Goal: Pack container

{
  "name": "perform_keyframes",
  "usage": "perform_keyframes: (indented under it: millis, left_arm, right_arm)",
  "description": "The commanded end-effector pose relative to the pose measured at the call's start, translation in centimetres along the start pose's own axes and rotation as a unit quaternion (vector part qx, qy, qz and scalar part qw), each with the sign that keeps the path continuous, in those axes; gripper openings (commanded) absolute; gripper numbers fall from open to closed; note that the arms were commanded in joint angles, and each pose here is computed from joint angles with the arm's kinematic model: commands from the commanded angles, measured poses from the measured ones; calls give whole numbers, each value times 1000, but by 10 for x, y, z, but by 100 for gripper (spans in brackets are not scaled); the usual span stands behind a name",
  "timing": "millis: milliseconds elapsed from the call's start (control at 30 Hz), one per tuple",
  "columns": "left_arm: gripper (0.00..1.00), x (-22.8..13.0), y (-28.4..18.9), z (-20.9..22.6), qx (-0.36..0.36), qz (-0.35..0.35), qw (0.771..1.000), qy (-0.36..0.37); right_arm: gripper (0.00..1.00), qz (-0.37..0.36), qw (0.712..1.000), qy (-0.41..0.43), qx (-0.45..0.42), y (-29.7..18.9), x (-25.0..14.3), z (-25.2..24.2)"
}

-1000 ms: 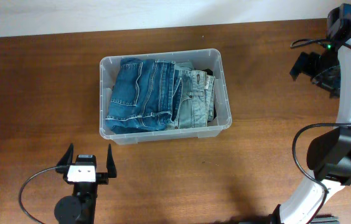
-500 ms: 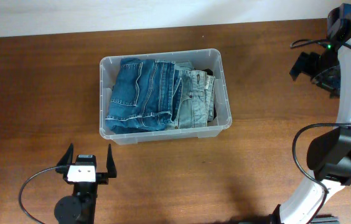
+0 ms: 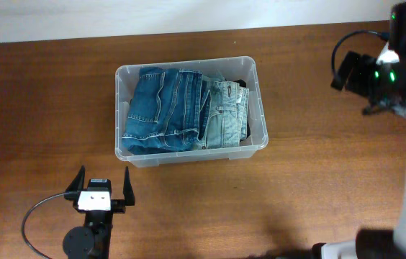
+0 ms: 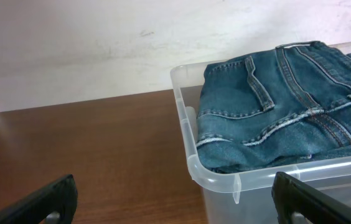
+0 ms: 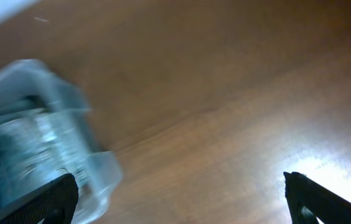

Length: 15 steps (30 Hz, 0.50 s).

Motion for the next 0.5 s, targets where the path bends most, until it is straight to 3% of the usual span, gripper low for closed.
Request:
perform_keyframes:
  millis: [0,267,467]
  left_arm:
    - [99,-1,0,-1,-3,0,1000,4]
    - [99,-1,0,-1,-3,-1,1000,4]
    - [99,-1,0,-1,-3,0,1000,4]
  right_arm:
    - [98,-50,998,-10,37,-45,-13,1]
    - [98,-136,987,-2,89,-113,-34,-22]
    - [98,-191,968,0,166,-128,-55,-28]
Point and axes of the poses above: each gripper's point midway between its finger pads, its own y axis out along the fingers, its own z axis along the line the jaws close on, x = y × z, the point moved 3 cm from there along -y, back along the fingers, and after that the axes turned 11 degrees about y, right-handed, at the moved point
